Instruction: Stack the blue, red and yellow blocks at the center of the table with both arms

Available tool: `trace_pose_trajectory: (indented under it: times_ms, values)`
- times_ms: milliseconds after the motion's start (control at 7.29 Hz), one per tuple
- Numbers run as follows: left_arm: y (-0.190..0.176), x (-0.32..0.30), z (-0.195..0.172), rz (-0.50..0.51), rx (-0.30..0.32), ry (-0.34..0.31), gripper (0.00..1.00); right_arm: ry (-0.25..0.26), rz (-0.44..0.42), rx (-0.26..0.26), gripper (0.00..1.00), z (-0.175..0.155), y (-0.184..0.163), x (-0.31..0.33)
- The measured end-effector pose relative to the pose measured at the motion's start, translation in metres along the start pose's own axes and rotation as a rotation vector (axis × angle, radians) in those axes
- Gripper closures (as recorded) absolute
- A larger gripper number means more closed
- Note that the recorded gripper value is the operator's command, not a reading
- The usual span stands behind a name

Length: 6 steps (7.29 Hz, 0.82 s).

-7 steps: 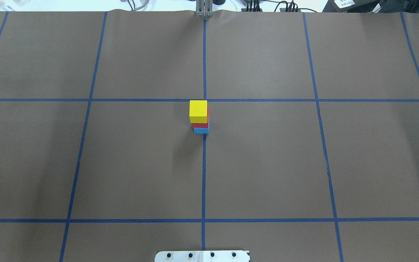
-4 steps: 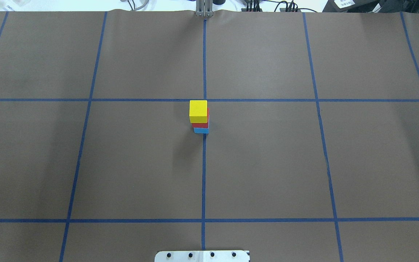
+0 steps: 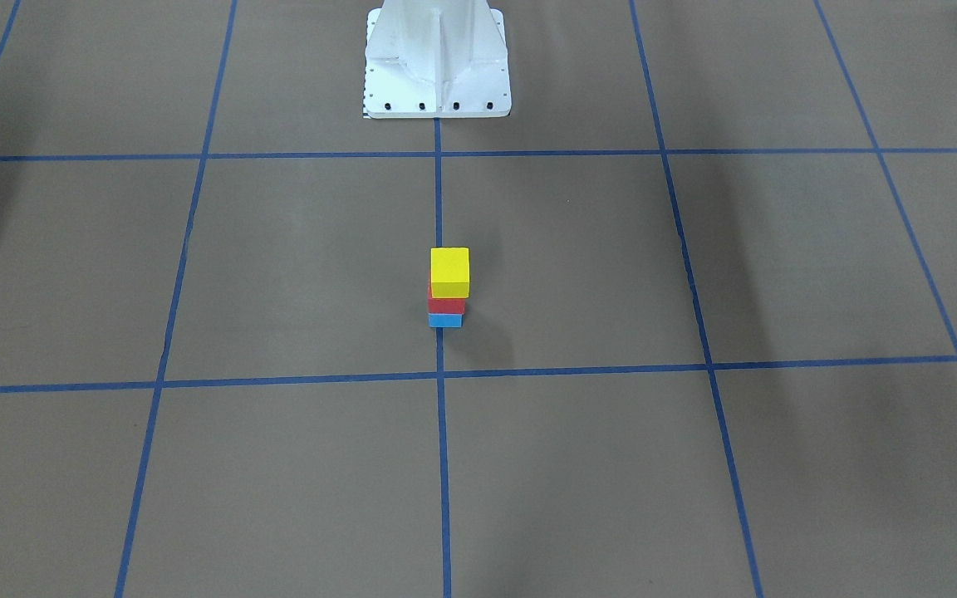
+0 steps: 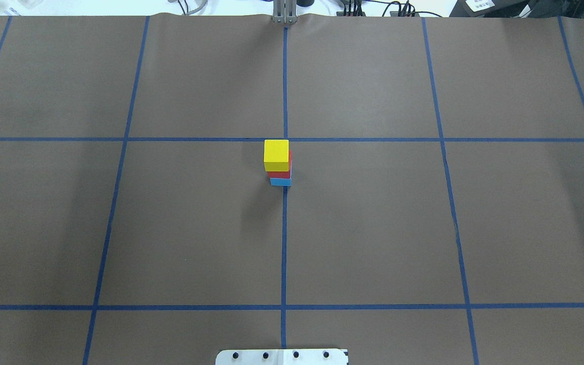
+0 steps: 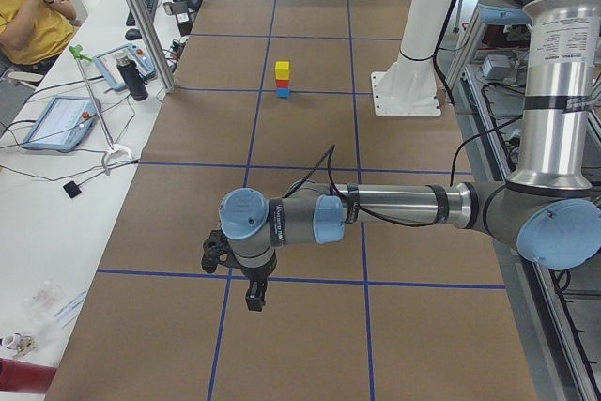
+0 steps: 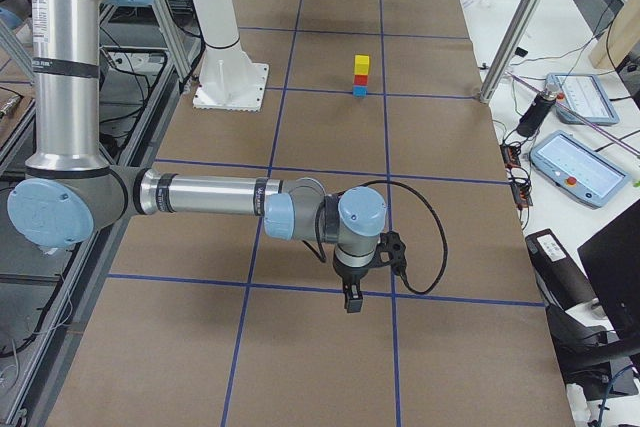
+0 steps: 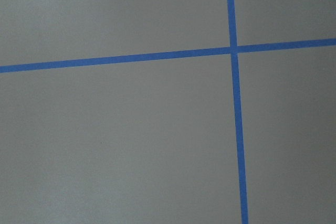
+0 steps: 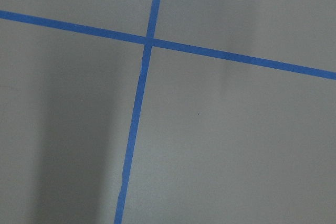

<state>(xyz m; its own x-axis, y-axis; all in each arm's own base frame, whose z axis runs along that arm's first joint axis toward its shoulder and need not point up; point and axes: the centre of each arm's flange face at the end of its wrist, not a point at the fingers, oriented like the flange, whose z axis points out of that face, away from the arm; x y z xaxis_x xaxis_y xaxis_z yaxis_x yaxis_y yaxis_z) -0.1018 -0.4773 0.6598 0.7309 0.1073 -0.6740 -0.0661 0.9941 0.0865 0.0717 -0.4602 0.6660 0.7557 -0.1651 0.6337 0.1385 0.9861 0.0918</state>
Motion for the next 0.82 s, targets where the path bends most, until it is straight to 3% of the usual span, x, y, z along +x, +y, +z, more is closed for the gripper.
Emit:
trace_pose_trajectory:
  times_ms: [274, 823]
  values:
    - [-0.0017, 0.0025, -0.0034, 0.033, 0.034, -0.013, 0.0, 0.001, 0.001, -0.001, 0.0, 0.0002, 0.0, 0.0002]
    - [-0.0019, 0.0031, -0.0041, 0.041, 0.043, -0.016, 0.0, 0.001, 0.002, -0.001, 0.0, 0.0005, 0.0002, 0.0007]
